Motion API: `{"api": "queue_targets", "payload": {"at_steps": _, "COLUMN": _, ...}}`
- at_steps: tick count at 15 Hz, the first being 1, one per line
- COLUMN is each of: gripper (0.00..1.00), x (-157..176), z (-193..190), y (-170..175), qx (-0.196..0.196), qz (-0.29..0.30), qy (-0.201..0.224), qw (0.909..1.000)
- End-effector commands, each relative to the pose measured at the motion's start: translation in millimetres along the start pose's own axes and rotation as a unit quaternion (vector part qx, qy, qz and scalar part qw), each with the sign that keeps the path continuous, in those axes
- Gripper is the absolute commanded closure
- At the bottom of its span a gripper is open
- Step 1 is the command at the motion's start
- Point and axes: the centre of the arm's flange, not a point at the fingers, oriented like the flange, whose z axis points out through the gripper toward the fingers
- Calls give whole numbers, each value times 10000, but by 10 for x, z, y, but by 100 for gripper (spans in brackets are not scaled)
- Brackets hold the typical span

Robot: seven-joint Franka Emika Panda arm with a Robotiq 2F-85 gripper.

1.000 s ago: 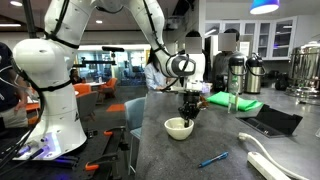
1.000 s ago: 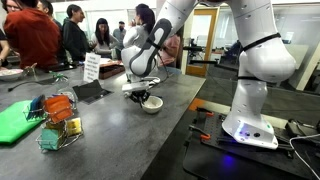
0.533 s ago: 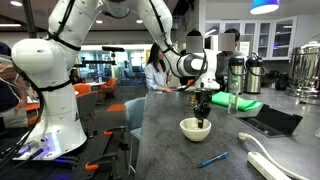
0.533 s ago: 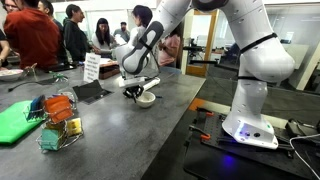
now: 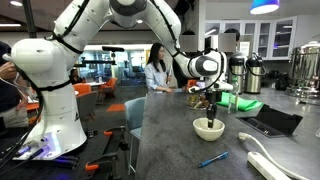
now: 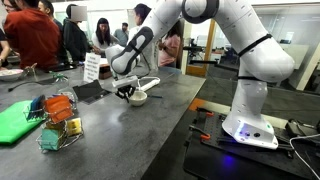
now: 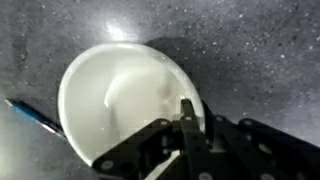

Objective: Move the bowl backwards

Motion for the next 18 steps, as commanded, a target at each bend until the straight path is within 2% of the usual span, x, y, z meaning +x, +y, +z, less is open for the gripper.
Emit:
{"api": "queue_targets", "payload": {"at_steps": 1, "gripper": 97, "x": 13, "z": -19, "y": -155, "qx": -233, "qz": -172, "qy": -140, "qw": 9995}}
{"api": "queue_targets", "payload": {"at_steps": 2, "gripper": 65, "x": -48, "z": -9, "y": -167, "qx": -299, "qz": -105, "qy": -104, "qw": 9994}}
{"api": "queue_targets", "payload": {"at_steps": 3, "gripper": 63, "x": -101, "z": -15, "y": -174, "qx": -323, "qz": -86, "qy": -88, "qw": 9994}}
{"api": "queue_targets", "payload": {"at_steps": 5, "gripper": 50, "x": -247, "z": -33, "y": -185, "qx": -254, "qz": -53, "qy": -33, "qw": 9997}}
{"api": "queue_targets", "payload": {"at_steps": 7, "gripper": 34, "x": -370, "z": -105, "y": -190, "qx": -270, "qz": 32, "qy": 17, "qw": 9996}}
{"api": "queue_targets", "payload": {"at_steps": 11, "gripper": 5, "x": -505, "z": -340, "y": -119, "qx": -464, "qz": 390, "qy": 514, "qw": 9968}}
{"api": "queue_targets", "payload": {"at_steps": 13, "gripper": 0, "x": -535, "z": -459, "y": -39, "qx": -583, "qz": 482, "qy": 700, "qw": 9947}}
{"api": "queue_targets", "payload": {"at_steps": 18, "gripper": 0, "x": -833, "z": -739, "y": 166, "qx": -39, "qz": 515, "qy": 482, "qw": 9975}}
